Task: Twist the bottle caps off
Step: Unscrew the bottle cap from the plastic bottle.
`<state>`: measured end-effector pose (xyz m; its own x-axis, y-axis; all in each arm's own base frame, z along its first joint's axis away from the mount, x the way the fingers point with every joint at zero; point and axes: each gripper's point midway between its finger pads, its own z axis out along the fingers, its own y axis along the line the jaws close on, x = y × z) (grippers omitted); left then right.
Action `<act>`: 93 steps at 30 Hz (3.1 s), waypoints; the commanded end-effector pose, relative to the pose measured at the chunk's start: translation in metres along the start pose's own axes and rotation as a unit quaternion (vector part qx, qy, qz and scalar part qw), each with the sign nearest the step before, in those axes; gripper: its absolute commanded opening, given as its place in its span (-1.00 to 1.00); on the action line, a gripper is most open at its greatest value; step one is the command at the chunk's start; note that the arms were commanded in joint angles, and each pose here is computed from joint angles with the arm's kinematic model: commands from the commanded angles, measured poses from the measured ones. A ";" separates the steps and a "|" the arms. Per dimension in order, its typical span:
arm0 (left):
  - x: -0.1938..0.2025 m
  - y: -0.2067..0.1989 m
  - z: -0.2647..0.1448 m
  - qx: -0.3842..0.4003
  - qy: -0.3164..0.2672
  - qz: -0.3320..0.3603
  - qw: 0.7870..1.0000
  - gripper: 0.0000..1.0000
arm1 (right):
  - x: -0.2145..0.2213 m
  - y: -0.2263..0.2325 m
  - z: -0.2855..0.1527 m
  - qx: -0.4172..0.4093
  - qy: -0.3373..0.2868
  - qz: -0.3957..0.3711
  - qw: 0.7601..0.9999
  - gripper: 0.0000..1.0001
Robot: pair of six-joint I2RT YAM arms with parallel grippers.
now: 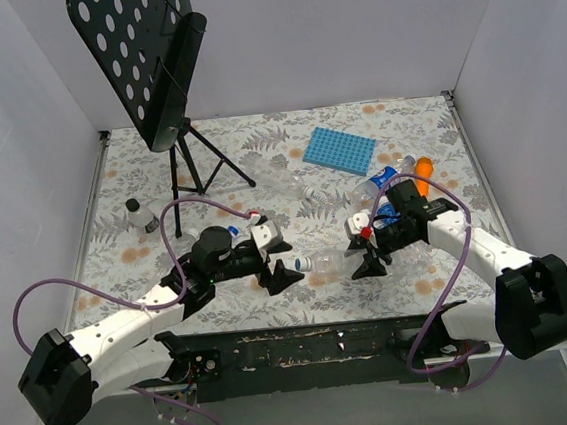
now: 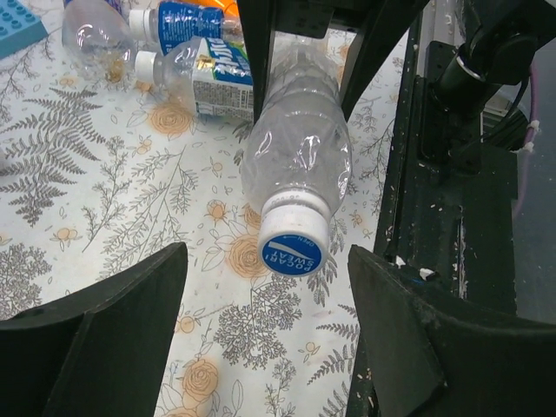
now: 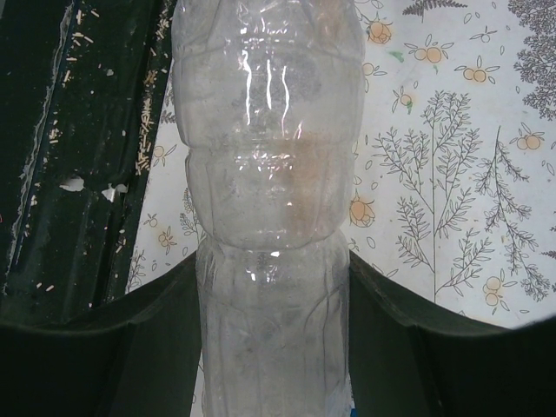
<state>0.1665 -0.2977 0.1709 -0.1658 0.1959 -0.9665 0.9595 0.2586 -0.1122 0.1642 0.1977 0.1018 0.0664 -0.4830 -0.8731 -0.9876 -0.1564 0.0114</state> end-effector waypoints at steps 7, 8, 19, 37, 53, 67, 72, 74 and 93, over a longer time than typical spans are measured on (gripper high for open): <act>-0.031 -0.010 0.009 0.037 -0.045 0.018 0.998 0.20 | -0.013 -0.001 0.001 -0.010 -0.017 -0.012 1.000 -0.85; -0.032 -0.010 0.010 0.040 -0.045 0.016 0.998 0.15 | -0.013 -0.001 0.001 -0.010 -0.017 -0.012 1.000 -0.85; -0.031 -0.017 0.011 0.057 -0.035 -0.011 0.998 -0.78 | -0.014 -0.001 0.001 -0.010 -0.017 -0.013 1.000 -0.85; -0.063 0.009 -0.018 -0.124 -0.101 -0.489 0.858 -1.00 | -0.014 -0.002 0.001 -0.007 -0.015 -0.014 1.000 -0.85; -0.056 0.020 -0.020 -0.161 -0.084 -0.436 0.881 0.44 | -0.010 -0.003 0.001 -0.005 -0.009 -0.012 1.000 -0.85; -0.060 0.025 -0.058 -0.191 -0.081 -0.234 0.950 0.96 | -0.011 -0.003 0.000 -0.002 -0.009 -0.015 1.000 -0.85; -0.065 0.003 -0.066 -0.124 -0.075 -0.088 0.986 0.96 | -0.011 -0.002 0.000 -0.003 -0.010 -0.014 1.000 -0.85; -0.064 -0.008 -0.067 -0.084 -0.072 -0.013 0.994 0.96 | -0.011 -0.002 0.000 -0.005 -0.010 -0.016 1.000 -0.85; -0.030 -0.015 -0.027 0.033 -0.010 0.146 0.989 0.96 | -0.011 0.000 0.000 -0.009 -0.011 -0.018 1.000 -0.85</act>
<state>0.1490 -0.2719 0.1942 0.0316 0.2588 -0.9654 0.9778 0.1921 0.0835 0.1661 0.2021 0.1061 0.0939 -0.4772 -0.8738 -0.9843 -0.1761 -0.0096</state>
